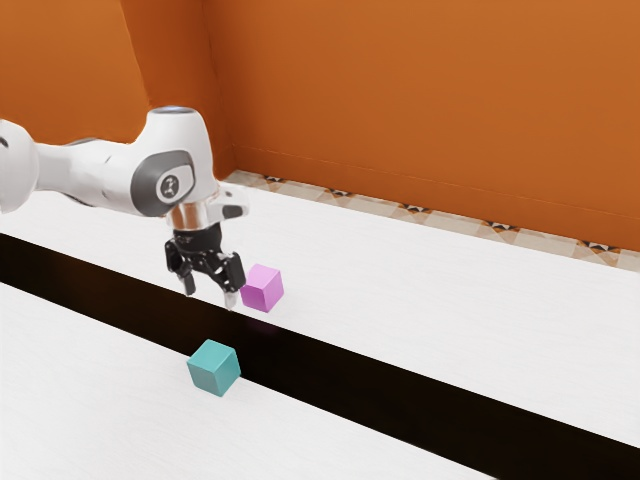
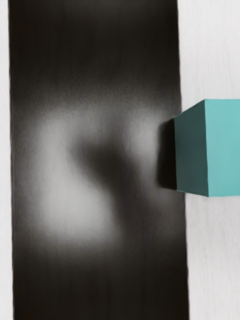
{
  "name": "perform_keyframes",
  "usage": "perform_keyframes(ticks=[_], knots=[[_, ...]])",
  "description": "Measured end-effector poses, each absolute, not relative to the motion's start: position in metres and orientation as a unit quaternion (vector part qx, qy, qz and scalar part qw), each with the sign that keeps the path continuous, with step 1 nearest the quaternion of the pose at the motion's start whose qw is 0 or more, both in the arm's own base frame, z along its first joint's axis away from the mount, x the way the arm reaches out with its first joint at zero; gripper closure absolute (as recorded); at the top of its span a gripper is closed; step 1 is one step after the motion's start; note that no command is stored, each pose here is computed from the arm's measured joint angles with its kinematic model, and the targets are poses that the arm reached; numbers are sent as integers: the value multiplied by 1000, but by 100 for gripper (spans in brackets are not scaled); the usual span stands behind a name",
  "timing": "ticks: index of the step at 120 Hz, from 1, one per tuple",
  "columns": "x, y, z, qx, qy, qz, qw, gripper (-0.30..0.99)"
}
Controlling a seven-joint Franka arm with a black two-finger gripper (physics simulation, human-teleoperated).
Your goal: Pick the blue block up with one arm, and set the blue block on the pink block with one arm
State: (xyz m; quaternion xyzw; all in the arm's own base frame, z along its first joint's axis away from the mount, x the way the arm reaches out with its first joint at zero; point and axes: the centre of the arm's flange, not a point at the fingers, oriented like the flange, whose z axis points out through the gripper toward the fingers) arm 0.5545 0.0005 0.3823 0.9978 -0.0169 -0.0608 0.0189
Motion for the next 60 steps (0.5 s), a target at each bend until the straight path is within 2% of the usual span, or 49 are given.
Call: perform_keyframes(ticks=[26,60], knots=[[544,1,315,996,1,-77,36,0],[545,-3,297,998,-1,-62,32,0]])
